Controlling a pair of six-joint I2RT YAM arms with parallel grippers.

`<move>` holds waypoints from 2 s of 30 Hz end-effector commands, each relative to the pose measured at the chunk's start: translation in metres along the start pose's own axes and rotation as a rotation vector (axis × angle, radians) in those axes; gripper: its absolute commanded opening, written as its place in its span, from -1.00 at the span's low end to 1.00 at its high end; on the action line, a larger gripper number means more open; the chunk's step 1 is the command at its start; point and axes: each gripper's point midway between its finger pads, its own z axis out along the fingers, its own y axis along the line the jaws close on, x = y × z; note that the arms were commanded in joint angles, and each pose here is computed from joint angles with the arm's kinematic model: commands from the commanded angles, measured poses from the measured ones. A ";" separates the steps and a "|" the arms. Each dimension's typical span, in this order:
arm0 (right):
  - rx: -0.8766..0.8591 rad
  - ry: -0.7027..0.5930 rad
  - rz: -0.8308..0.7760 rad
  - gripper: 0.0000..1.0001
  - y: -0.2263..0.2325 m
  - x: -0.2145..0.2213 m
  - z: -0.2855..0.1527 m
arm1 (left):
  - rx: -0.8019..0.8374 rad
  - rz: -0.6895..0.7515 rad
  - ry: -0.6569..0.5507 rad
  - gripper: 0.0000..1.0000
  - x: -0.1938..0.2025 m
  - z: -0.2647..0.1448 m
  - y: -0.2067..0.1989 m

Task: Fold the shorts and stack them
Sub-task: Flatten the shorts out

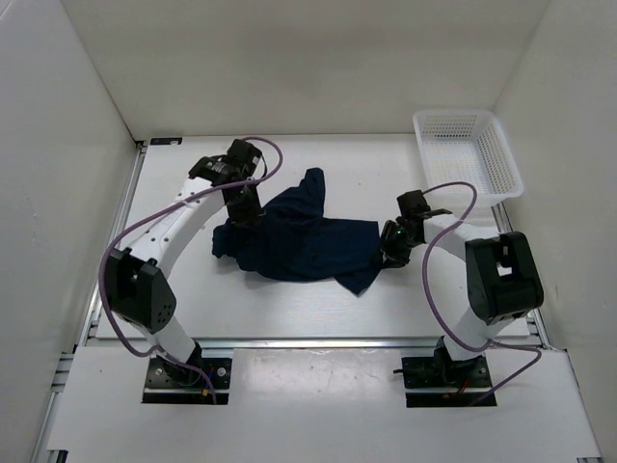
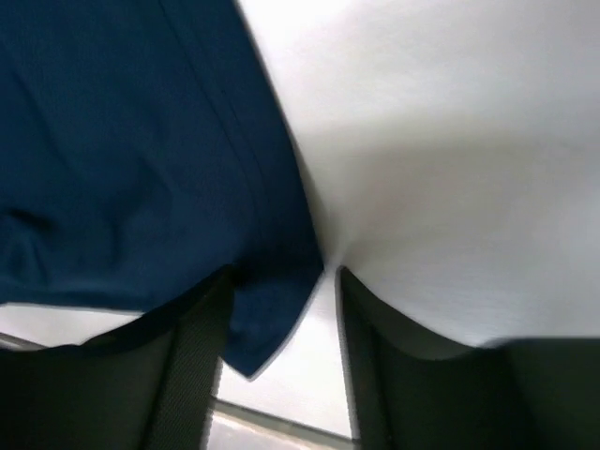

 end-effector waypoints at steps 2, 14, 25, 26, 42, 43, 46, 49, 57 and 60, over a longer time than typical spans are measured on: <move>-0.086 0.004 -0.065 -0.20 0.044 -0.003 0.014 | -0.083 0.059 0.008 -0.80 -0.021 0.001 0.002; 0.112 -0.180 -0.265 0.50 0.057 0.020 -0.023 | -0.226 0.040 -0.069 1.00 -0.085 -0.006 0.020; 0.136 -0.146 -0.409 0.70 0.047 0.074 -0.025 | 0.105 -0.108 0.069 0.79 0.007 0.023 0.051; 0.129 -0.146 -0.420 0.70 0.053 0.075 -0.023 | 0.113 -0.109 0.090 0.99 0.012 0.031 0.051; 0.247 -0.220 -0.461 -1.00 0.084 0.023 -0.009 | 0.103 -0.059 0.052 -0.80 -0.046 0.055 0.012; 0.205 -0.295 -0.452 -1.00 0.107 -0.001 -0.030 | 0.106 -0.057 0.017 -0.80 -0.060 0.042 0.008; 0.172 -0.416 -0.423 -1.00 0.125 -0.051 -0.078 | 0.163 -0.046 -0.122 -0.80 -0.114 -0.015 -0.012; 0.100 -0.563 -0.355 -1.00 0.143 -0.096 -0.146 | 0.202 -0.027 -0.201 -0.80 -0.144 -0.064 -0.027; 0.147 -0.696 -0.249 -1.00 0.081 -0.085 -0.202 | 0.270 0.162 -0.056 -0.80 -0.038 -0.077 -0.065; 0.249 -0.672 -0.167 -0.63 0.020 -0.068 -0.175 | 0.331 0.211 0.130 0.41 0.027 -0.027 -0.083</move>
